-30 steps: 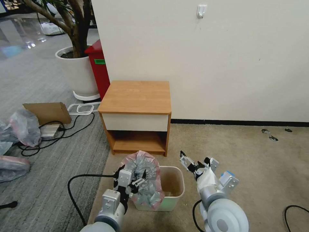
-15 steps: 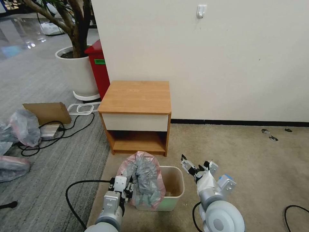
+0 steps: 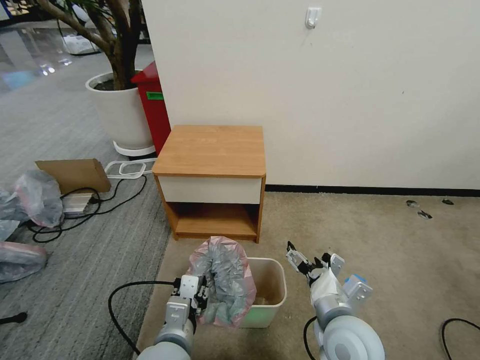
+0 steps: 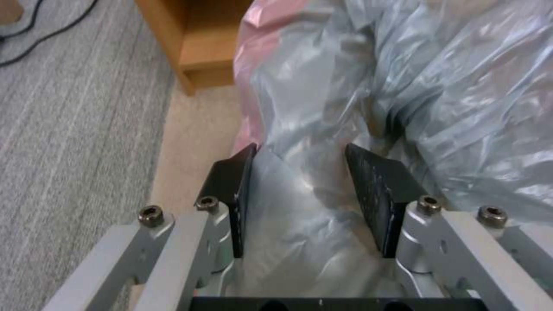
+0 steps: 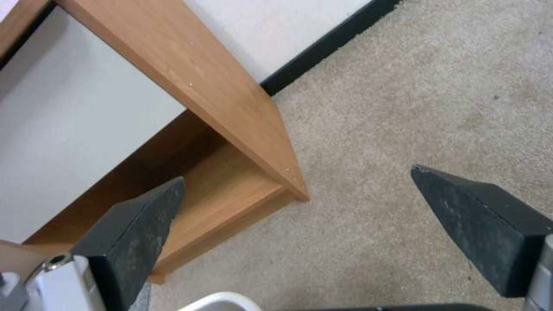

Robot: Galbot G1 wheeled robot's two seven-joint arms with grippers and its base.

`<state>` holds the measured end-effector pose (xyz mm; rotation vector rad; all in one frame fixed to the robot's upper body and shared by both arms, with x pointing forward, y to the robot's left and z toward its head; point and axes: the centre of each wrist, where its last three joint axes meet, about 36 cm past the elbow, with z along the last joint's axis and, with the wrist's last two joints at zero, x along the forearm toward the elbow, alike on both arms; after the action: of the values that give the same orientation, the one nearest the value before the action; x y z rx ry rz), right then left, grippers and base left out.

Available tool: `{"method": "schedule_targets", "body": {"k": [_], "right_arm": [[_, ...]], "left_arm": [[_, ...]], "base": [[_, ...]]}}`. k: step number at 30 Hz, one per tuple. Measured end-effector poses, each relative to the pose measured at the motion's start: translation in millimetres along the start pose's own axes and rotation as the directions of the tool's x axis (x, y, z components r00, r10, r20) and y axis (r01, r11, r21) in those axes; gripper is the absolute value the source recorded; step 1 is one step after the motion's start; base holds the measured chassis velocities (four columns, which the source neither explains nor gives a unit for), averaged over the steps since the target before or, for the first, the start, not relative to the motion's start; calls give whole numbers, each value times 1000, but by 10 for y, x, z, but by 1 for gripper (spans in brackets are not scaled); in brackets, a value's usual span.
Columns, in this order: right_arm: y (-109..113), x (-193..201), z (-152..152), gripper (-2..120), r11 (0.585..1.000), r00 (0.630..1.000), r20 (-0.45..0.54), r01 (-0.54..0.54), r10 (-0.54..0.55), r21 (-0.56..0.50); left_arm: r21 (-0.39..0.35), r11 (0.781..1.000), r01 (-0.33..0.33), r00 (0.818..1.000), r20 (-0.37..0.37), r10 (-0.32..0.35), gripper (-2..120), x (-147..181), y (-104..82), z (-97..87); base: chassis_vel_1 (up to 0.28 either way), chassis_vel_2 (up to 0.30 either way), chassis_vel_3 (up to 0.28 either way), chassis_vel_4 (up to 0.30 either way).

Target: Pick up the garbage bag from the table and place it over the trash can.

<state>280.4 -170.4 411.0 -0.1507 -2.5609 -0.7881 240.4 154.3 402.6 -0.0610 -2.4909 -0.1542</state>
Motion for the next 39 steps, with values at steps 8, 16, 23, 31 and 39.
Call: {"method": "schedule_targets", "body": {"k": [8,16,23,31,39], "right_arm": [[-4,-8,45,100,1000,1000,5,-1,1,14],[-6,5,55,100,1000,1000,17,12,-12,29],[-111,165,-50,100,959,975,-39,221,-218,176],[-68,376,-160,100,846,857,-290,491,-426,208],[156,151,18,100,828,819,-318,541,-478,147]], "left_arm": [[23,1000,10,999,-36,-9,42,-74,-52,49],[25,1000,8,999,-44,-7,30,-107,-77,80],[38,999,10,1000,8,-10,9,-72,-78,73],[79,997,-2,989,145,-10,6,-2,-36,10],[95,994,-53,970,242,29,6,128,2,-119]], "base": [[0,0,0,0],[0,0,0,0],[0,0,0,0],[0,0,0,0],[0,0,0,0]]}}
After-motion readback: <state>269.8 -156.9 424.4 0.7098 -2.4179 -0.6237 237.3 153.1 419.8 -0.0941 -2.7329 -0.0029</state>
